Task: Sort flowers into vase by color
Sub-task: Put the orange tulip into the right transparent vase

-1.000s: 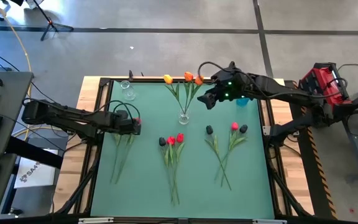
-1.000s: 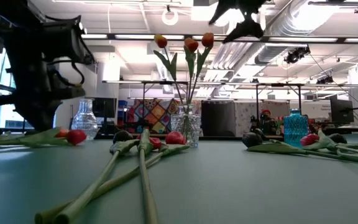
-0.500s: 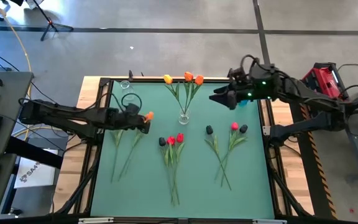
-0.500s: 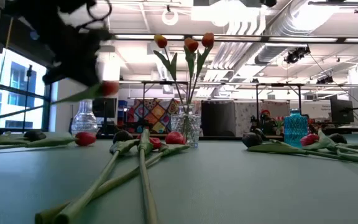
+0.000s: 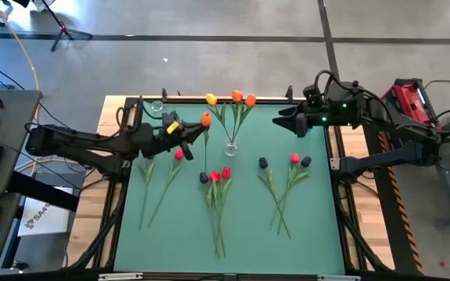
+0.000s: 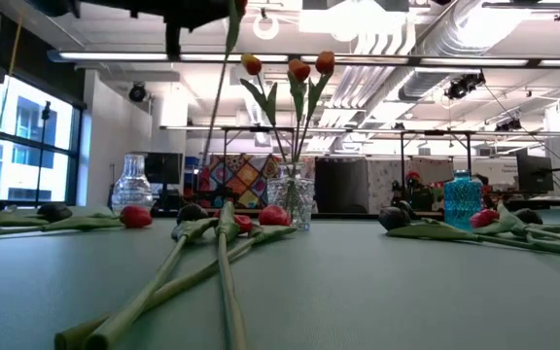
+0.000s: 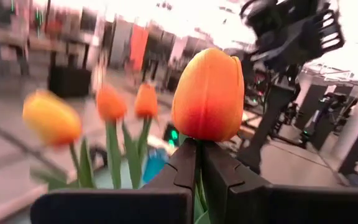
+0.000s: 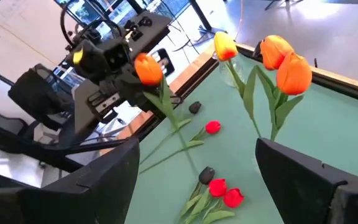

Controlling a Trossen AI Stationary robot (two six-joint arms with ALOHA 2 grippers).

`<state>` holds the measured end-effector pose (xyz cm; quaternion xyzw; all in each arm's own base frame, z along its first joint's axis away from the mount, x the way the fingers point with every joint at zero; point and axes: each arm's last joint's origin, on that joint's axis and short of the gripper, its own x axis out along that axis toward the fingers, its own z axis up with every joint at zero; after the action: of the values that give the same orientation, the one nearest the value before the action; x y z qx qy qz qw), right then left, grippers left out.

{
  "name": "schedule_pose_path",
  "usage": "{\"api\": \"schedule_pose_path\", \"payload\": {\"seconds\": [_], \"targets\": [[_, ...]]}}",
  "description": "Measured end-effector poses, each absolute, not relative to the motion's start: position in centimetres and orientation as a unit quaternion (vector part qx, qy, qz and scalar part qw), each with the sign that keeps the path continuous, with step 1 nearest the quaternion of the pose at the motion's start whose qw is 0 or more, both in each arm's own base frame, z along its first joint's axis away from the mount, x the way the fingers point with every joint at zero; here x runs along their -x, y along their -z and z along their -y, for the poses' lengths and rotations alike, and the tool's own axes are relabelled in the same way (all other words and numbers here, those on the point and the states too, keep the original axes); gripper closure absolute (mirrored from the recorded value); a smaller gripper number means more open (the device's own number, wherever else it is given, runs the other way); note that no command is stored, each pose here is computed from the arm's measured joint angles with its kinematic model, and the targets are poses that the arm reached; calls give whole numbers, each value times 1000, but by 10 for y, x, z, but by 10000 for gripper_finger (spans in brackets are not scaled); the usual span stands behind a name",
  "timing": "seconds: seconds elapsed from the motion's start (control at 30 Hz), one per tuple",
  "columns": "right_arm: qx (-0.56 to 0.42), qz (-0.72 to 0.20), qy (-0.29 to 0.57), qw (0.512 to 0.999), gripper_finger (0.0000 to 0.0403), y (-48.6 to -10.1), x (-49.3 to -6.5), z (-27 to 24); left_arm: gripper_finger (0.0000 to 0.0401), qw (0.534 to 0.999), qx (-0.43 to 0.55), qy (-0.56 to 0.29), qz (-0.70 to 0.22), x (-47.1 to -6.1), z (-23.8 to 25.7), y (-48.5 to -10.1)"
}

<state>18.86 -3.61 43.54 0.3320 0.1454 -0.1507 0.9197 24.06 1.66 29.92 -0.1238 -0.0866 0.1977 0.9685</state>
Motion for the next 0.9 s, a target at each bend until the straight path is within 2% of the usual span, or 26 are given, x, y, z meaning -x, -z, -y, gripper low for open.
{"api": "schedule_pose_path", "payload": {"seconds": [0.2,0.33,0.9], "targets": [[-334,-154,154,917,93,-434,-188,36,401,969,31,-170,177,-251,-22,-309],[-339,-161,157,913,93,-432,-187,36,401,957,13,-185,221,-256,-31,-308],[-334,-190,195,903,93,-425,-186,19,401,952,-4,-202,229,-285,-69,-309]]}}
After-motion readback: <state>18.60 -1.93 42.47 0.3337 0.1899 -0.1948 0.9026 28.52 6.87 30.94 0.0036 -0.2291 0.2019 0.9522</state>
